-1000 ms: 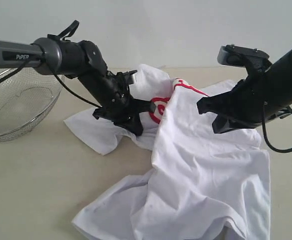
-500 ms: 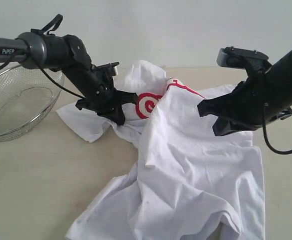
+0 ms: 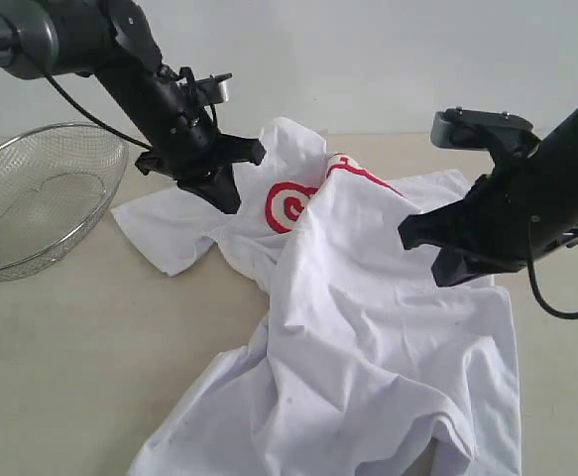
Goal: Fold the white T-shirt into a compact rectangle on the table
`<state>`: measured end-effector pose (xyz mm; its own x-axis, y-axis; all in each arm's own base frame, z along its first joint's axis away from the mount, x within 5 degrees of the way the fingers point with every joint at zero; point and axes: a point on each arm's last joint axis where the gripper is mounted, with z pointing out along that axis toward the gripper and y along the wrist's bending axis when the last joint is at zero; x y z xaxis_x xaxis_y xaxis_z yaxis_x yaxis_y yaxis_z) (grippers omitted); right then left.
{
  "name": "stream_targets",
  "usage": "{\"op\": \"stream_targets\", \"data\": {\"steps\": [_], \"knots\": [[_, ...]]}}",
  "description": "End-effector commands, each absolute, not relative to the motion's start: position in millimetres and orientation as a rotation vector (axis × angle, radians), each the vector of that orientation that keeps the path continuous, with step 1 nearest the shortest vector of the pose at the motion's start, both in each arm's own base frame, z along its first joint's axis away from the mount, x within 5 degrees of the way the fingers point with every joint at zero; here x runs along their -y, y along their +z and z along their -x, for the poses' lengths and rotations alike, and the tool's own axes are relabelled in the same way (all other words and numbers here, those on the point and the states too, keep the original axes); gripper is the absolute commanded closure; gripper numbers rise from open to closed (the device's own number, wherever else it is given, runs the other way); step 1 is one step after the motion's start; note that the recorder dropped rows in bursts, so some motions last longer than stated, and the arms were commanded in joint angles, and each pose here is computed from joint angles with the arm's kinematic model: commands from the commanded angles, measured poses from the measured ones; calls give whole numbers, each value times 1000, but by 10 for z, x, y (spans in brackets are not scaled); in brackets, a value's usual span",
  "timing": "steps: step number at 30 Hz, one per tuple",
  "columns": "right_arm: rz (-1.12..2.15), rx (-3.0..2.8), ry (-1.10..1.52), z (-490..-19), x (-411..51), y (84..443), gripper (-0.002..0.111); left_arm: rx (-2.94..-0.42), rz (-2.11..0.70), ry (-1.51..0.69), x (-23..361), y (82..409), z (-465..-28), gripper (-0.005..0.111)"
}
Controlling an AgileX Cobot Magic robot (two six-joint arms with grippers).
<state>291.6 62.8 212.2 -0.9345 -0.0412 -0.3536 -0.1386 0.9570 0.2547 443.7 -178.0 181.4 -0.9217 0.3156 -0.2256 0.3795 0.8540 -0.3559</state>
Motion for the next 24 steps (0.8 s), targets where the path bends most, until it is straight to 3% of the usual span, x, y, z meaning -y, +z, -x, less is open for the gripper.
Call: {"op": "stream_targets", "data": {"steps": [1,7,12,24], "knots": [[89,-2825,319,-2774,-557,1956,108,-2875,-690,-639,1921,2089,-3943,102],[80,-2864,323,-2718,-550,1906,108,-2903,-763,-608,1902,2070,-3083,102],[74,-2896,346,-2688,-561,1901,108,-2994,-762,-637,1942,1759,-2547,102],[102,-2913,392,-2663,-593,1903,108,-2999,-620,-605,2008,1513,-2477,102]]}}
